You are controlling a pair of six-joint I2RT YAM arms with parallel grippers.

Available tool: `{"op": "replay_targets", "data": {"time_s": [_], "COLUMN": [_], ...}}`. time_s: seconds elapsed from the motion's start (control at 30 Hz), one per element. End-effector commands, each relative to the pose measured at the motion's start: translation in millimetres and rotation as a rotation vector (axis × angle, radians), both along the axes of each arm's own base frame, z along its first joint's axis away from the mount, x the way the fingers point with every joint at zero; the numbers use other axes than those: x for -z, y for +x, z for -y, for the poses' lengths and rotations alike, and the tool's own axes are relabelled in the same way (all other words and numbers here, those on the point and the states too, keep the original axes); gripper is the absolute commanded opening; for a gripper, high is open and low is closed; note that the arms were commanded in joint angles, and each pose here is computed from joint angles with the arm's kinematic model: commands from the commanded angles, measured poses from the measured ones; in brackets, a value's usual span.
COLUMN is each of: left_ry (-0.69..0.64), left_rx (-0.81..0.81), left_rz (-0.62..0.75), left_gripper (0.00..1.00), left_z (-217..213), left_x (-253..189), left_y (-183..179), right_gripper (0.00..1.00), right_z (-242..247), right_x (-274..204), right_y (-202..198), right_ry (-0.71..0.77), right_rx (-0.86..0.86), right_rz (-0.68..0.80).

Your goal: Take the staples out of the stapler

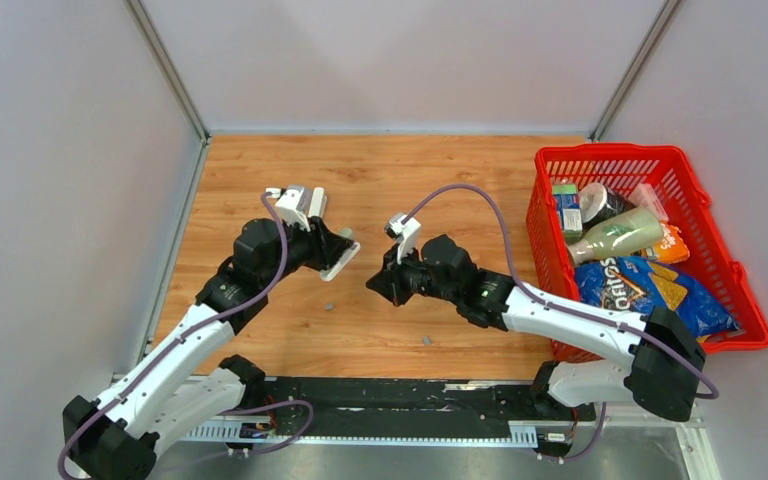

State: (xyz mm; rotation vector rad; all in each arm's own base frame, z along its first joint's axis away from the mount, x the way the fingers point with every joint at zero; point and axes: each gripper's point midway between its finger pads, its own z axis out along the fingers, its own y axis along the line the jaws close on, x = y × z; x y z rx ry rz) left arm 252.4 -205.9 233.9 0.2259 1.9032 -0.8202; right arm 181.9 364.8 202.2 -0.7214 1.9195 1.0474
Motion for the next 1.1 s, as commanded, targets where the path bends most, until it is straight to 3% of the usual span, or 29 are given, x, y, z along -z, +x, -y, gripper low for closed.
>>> {"op": "replay_targets", "data": {"time_s": [0.0, 0.4, 0.83, 1.07], "left_ry": [-0.048, -0.202, -0.303, -0.339], "left_rx": [0.008, 0.152, 0.199, 0.242], "left_rz": [0.089, 0.041, 0.046, 0.018], "left_gripper": [0.0, 0.0, 0.0, 0.0], "left_z": [1, 24, 28, 33], "left_x": [-39, -57, -71, -72], "left_y": [0, -26, -41, -49], "right_gripper": [0.0, 0.0, 0.0, 0.0], "right_z": [12, 4, -29, -39], "right_x": [10, 2, -54, -92], "right_y": [7, 18, 30, 38], "right_ry": [-0.043, 0.008, 0.135, 0.183], "right_rx": [0.063, 0.116, 0.086, 0.063], "right_rz": [0.019, 0.01, 0.045, 0.14]}}
